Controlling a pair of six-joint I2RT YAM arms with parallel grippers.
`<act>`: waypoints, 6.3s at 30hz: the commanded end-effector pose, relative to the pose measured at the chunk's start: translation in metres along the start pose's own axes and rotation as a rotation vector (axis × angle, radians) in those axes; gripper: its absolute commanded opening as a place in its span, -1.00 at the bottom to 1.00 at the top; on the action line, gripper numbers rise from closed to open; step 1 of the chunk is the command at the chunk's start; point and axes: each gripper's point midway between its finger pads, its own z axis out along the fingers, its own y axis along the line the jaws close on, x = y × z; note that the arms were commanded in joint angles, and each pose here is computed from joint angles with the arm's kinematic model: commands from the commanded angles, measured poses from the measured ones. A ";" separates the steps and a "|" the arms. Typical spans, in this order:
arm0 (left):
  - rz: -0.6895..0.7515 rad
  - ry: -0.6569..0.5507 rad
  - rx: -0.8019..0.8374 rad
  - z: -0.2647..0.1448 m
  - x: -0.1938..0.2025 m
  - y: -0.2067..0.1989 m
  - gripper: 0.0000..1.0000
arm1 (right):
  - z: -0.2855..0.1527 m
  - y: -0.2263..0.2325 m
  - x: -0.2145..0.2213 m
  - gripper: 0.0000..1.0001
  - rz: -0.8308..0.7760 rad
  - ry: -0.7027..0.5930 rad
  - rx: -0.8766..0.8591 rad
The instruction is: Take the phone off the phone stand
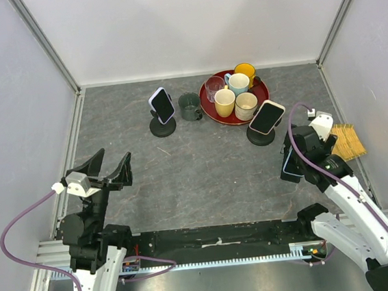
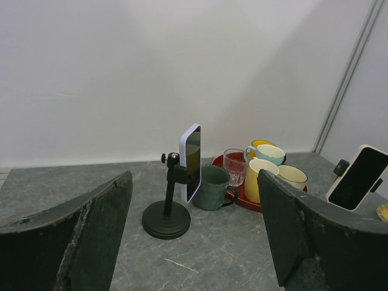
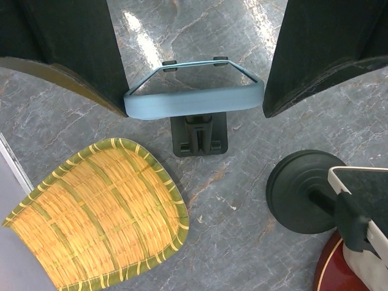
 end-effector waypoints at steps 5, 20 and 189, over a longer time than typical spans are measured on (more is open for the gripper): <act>0.042 -0.090 0.054 -0.011 -0.027 -0.012 0.80 | -0.002 0.005 -0.009 0.79 0.057 -0.045 -0.030; -0.020 0.030 0.206 -0.003 0.001 -0.037 0.82 | -0.029 0.003 -0.041 -0.32 0.085 -0.150 -0.124; -0.142 1.155 -0.557 0.065 0.209 0.172 0.69 | -0.066 0.084 -0.021 0.97 0.042 -0.206 -0.497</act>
